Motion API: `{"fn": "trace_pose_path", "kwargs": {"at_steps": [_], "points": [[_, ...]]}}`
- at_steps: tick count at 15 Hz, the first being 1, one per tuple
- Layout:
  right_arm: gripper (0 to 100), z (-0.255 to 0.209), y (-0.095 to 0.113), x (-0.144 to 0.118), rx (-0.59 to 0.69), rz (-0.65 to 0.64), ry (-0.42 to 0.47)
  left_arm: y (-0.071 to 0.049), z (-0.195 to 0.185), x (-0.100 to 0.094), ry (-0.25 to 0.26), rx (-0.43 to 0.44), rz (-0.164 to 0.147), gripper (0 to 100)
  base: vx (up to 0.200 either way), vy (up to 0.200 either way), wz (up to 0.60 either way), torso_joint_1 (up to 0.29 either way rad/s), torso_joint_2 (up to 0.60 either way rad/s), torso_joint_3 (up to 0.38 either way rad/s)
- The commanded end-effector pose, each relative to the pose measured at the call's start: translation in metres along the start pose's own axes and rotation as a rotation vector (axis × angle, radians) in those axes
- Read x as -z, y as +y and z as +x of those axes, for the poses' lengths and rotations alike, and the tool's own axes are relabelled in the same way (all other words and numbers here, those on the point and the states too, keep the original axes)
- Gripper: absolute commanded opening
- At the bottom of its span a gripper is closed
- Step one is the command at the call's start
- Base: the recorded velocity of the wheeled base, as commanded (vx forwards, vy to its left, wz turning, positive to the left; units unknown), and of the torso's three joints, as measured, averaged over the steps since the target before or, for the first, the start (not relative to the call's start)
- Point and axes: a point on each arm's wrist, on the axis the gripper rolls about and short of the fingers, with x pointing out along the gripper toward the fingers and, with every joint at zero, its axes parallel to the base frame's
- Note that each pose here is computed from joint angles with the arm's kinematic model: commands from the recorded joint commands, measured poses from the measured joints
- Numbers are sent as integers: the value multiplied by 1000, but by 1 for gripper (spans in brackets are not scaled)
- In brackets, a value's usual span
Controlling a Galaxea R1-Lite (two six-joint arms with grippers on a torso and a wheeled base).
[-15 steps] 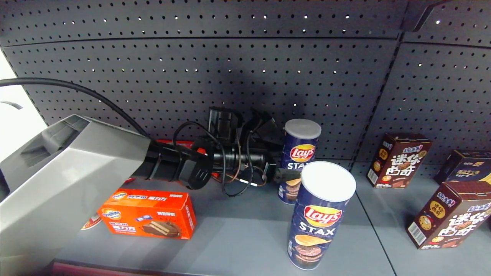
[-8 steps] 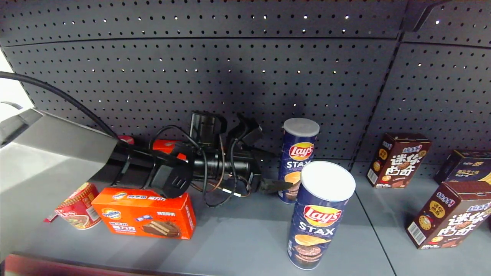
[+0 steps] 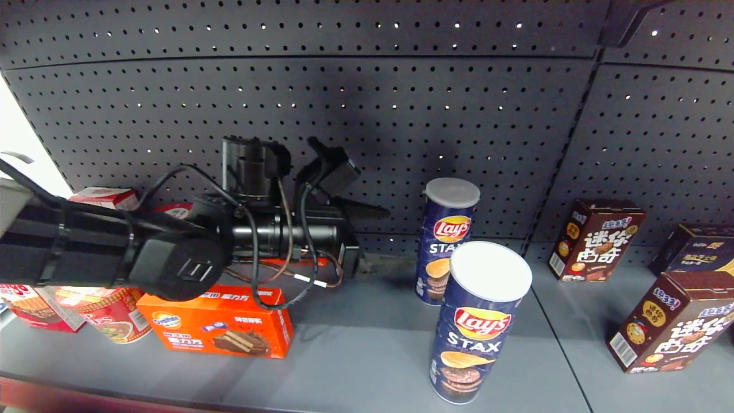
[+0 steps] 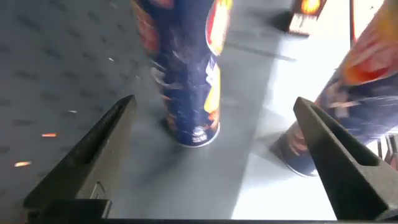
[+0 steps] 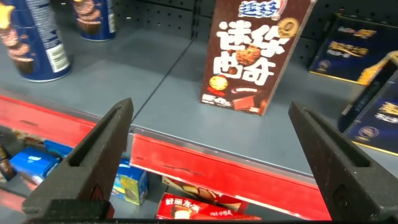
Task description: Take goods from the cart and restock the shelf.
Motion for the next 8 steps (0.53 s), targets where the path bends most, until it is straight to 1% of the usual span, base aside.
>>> {"fn": "trace_pose_path", "kwargs": {"at_steps": [1, 2, 3, 4, 5, 6, 8], "points": [[100, 0, 0, 0, -7, -1, -2, -16, -43, -25, -50, -57, 35, 100, 0, 0, 0, 0, 0, 0], [100, 0, 0, 0, -17, -1, 0, -23, -55, -26, -51, -72, 36, 100, 0, 0, 0, 0, 0, 0], [100, 0, 1, 0, -32, -9, -3, -37, -75, -28, -55, -111, 40, 100, 0, 0, 0, 0, 0, 0], [100, 0, 1, 0, -35, -10, -3, -43, -85, -28, -50, -135, 38, 100, 0, 0, 0, 0, 0, 0], [100, 0, 1, 0, -41, -11, -2, -51, -97, -33, -50, -161, 40, 100, 0, 0, 0, 0, 0, 0], [100, 0, 1, 0, -43, -8, -3, -55, -106, -36, -52, -200, 47, 100, 0, 0, 0, 0, 0, 0], [100, 0, 1, 0, -44, -8, -3, -64, -116, -40, -49, -309, 66, 100, 0, 0, 0, 0, 0, 0]]}}
